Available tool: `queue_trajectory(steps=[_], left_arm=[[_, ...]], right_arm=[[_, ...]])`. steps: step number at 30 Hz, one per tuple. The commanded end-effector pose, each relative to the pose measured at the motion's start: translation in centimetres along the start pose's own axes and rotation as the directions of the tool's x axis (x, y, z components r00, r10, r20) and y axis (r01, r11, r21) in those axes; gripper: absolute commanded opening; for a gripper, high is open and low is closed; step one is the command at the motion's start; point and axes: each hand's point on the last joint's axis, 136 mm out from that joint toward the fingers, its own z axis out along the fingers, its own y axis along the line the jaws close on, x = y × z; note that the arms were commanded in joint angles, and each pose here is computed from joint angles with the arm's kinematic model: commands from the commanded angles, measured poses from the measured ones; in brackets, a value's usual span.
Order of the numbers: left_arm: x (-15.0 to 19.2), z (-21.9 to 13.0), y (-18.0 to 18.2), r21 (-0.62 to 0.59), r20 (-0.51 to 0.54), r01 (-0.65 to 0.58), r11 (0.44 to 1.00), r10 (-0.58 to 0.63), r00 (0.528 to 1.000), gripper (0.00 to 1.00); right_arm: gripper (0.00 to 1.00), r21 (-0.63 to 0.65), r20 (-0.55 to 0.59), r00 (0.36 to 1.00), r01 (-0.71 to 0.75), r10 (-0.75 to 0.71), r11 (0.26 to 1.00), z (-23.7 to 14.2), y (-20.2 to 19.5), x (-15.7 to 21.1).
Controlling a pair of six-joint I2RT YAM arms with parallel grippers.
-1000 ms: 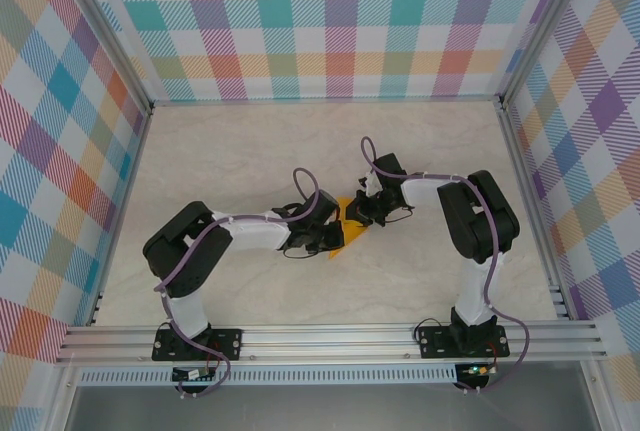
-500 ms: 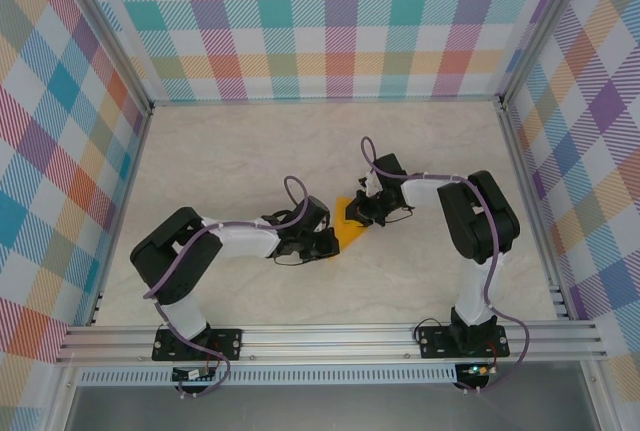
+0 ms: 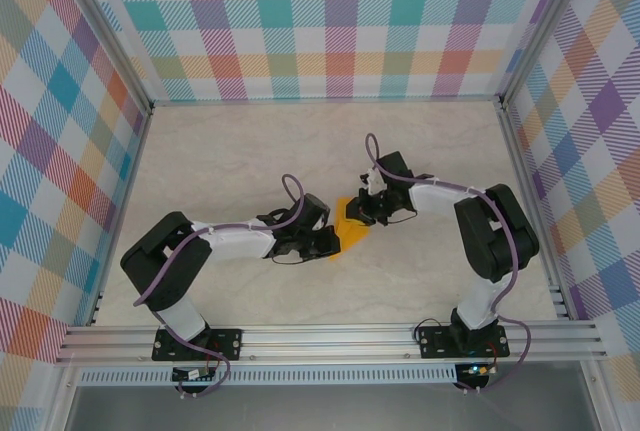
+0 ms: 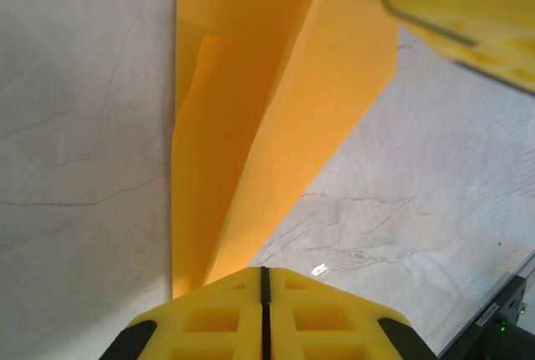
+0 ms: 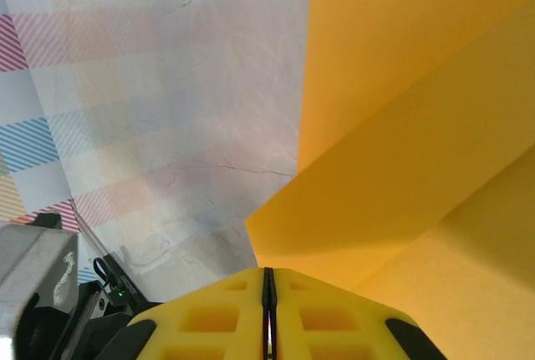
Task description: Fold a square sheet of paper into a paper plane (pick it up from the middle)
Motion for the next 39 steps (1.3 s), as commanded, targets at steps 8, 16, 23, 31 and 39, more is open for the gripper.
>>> queue_trajectory(steps=[8,16,23,31,39], left_arm=[[-0.5,0.1,1.8,-0.060,0.068,0.026,0.998,-0.022,0.997,0.05],[0.1,0.8,1.6,-0.041,0.023,0.027,0.999,-0.026,0.999,0.05],[0.3,1.0,1.5,-0.044,0.006,0.021,0.999,-0.021,1.000,0.05],[-0.3,0.5,-0.3,0.023,0.027,0.008,1.000,-0.008,1.000,0.06],[0.4,1.6,3.2,-0.095,0.017,0.028,0.995,-0.026,1.000,0.06]], right_arm=[[0.10,-0.003,-0.076,0.997,0.021,-0.021,1.000,2.0,-0.3,2.1],[0.10,0.014,-0.107,0.994,0.010,-0.009,1.000,3.0,-1.0,2.6],[0.10,0.051,-0.121,0.993,-0.010,0.016,0.999,3.7,-2.4,2.8],[0.09,0.077,-0.121,0.992,-0.014,0.023,0.997,3.8,-3.0,2.8],[0.09,0.081,-0.120,0.993,0.000,0.010,0.997,3.8,-3.0,2.8]])
